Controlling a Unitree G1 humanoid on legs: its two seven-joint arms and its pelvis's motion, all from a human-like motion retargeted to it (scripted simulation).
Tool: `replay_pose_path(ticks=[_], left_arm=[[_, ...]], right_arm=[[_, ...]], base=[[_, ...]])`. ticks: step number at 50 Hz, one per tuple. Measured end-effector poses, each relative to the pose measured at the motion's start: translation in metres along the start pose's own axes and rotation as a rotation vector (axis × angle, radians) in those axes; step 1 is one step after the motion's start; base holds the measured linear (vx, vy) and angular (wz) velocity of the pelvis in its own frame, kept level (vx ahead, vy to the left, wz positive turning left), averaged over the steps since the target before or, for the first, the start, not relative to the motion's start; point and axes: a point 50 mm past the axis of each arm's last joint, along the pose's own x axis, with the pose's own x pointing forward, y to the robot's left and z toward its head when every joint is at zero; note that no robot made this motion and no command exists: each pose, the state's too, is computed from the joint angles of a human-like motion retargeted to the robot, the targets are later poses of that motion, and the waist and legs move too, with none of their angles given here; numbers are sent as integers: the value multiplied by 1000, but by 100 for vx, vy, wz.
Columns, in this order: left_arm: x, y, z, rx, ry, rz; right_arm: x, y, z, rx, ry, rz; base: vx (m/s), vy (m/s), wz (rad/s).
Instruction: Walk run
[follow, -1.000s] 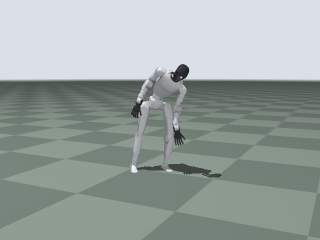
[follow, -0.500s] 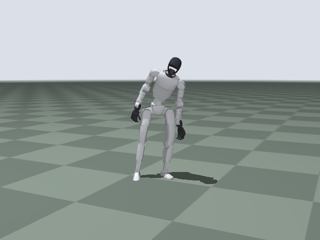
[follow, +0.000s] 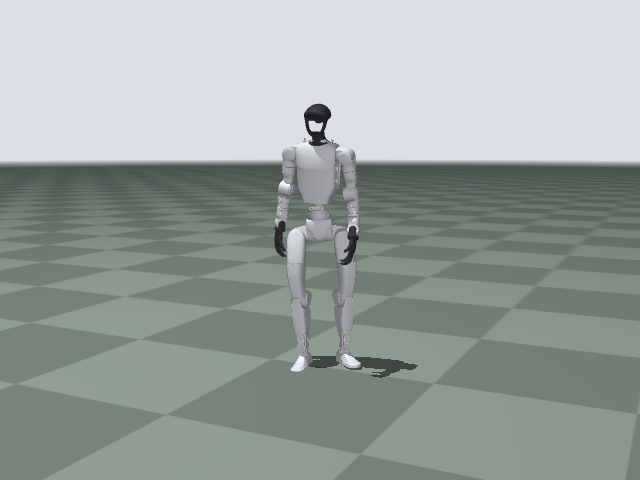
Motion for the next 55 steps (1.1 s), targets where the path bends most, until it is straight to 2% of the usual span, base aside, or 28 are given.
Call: replay_pose_path(ticks=[8, 20, 25, 32, 38, 47, 55], left_arm=[[-2, -32, 2, -195, -55, -157], [-1, -80, 27, -532, -175, -332], [-4, -94, 30, -554, -167, -395], [-6, -110, 47, -404, -204, -519], [-14, -115, 59, -218, -258, -639], [-28, -117, 77, 164, -337, -860], [-34, -141, 87, 338, -363, -1040]], right_arm=[[-1, 17, -6, 144, 30, 68], [-1, 9, 4, 113, 57, 93], [0, 4, 10, 127, 23, 58], [0, -9, 42, 128, -147, 21], [-15, -23, 107, 180, -507, -11], [-91, -51, 203, 48, -1184, -67], [-133, -59, 218, -63, -1419, -129]], base=[[10, -38, -28], [5, -31, -91], [15, -16, -77], [16, -10, -44], [31, -16, -65], [25, -12, -70], [18, -1, 20]])
